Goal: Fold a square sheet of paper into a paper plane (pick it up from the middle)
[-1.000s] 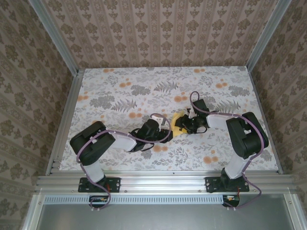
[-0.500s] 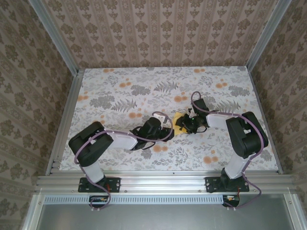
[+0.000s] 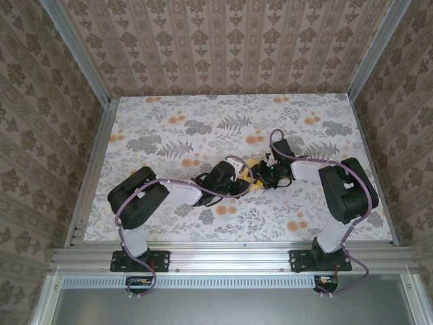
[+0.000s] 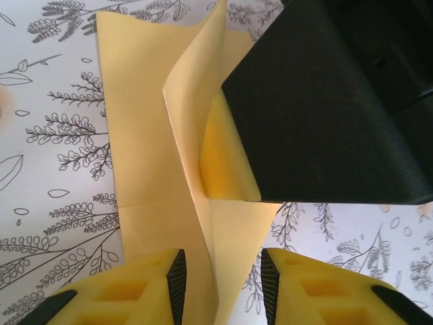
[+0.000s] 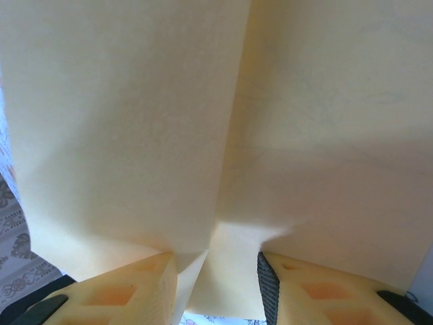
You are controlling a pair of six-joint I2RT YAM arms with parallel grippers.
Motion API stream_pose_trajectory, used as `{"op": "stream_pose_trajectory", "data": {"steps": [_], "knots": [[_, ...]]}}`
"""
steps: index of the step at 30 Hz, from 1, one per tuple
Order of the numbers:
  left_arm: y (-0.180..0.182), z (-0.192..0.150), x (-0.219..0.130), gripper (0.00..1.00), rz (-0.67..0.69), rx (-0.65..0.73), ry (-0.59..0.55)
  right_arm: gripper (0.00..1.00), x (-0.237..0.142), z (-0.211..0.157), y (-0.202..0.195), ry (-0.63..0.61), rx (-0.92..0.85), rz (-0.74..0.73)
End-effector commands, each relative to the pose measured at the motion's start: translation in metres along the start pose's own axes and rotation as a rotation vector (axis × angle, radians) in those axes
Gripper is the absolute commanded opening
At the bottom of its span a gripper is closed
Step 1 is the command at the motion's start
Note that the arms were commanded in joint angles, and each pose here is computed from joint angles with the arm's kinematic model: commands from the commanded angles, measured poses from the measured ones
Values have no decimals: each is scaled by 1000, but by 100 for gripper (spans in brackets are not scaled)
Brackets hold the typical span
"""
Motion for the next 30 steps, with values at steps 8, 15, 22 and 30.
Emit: {"op": "stream_pose_trajectory", "data": {"steps": [8,15,22,30], "knots": [[11,0,11,21,64,42,15,41,7,-11,-60,5,104,-265],[8,3,10,6,8,-9,15,42,-21,-5,-23,-33,-56,-61],[0,1,12,4,-85,-150,50,43,-55,-12,9,-30,-271,127],[-7,3,16,3,-133,-277,82,41,-48,-16,2,-10,-279,150]]}}
Point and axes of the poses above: each hand's point on the last joint's axis, 136 mm out from that joint toward the fingers, its own x axis out along the fingers, its own y axis along the line the jaws close on, z = x × y, the point moved 6 cm from there along -x, back along the fingers, and after that the axes turned 8 degrees about x, right-handed, at the moved point
